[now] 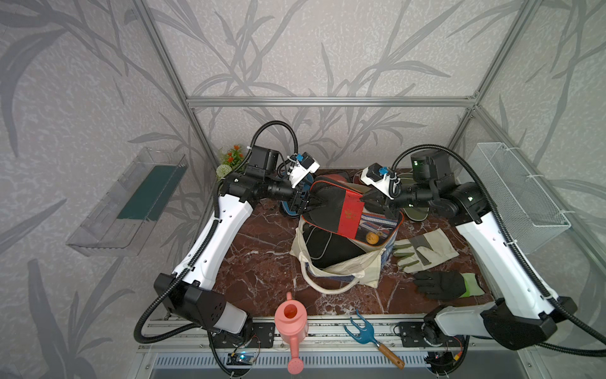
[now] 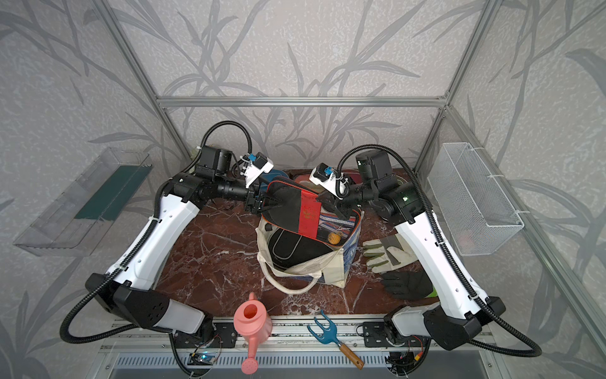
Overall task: Remove the ping pong set from the canvas bag
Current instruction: Pick up the ping pong set from the canvas bag.
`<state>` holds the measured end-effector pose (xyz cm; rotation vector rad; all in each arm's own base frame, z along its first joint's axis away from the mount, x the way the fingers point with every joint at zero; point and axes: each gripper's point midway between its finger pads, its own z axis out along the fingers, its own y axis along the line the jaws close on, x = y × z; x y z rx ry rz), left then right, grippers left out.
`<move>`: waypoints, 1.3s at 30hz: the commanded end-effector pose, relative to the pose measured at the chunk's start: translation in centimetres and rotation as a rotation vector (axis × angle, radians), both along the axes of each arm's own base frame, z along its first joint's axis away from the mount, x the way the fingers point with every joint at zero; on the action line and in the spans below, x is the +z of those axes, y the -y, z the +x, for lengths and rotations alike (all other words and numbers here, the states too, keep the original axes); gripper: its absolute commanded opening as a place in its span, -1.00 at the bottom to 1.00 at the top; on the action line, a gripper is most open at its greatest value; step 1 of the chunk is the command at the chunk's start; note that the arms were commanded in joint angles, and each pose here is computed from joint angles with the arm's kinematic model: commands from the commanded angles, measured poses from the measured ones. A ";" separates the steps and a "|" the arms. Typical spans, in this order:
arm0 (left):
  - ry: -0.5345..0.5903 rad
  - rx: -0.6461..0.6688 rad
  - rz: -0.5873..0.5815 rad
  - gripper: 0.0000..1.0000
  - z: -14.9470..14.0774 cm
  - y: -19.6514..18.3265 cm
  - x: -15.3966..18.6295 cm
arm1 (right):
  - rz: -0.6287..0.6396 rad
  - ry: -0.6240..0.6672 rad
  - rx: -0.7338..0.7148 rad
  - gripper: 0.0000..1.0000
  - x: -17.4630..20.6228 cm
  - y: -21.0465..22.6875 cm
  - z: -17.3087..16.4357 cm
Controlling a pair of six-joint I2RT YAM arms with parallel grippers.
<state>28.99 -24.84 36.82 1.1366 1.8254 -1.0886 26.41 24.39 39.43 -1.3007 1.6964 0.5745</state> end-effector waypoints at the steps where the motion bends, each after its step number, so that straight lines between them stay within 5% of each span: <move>1: -0.009 -0.089 -0.067 0.24 -1.6 0.6 1.5 | 0.137 0.125 0.054 -1.00 5.0 -1.1 -0.1; 9: 0.001 -0.102 -0.082 -1.00 -2.0 0.5 2.0 | 0.133 0.092 0.055 -1.00 4.0 -1.2 -0.1; 11: 0.012 -0.104 -0.082 -1.00 -2.1 0.4 2.2 | 0.105 0.073 0.044 -1.00 3.3 -0.9 -0.1; 13: 0.022 -0.110 -0.079 -1.00 -2.2 0.3 2.5 | 0.060 0.038 0.045 -0.59 2.3 -0.5 -0.2; 16: 0.025 -0.122 -0.071 -1.00 -2.3 0.3 2.7 | 0.021 -0.016 0.037 0.53 1.8 0.3 -0.3; 19: 0.015 -0.131 -0.054 -1.00 -2.4 0.3 2.6 | 0.011 -0.025 0.034 0.99 2.1 0.6 -0.2; 33: 0.021 -0.188 -0.037 -1.00 -2.9 1.3 2.6 | -0.008 -0.302 0.170 0.98 -3.4 -3.8 2.2; 39: 0.058 -0.165 -0.025 -1.00 -2.4 1.2 2.8 | 0.018 -0.462 0.306 0.87 -5.5 -5.9 -0.3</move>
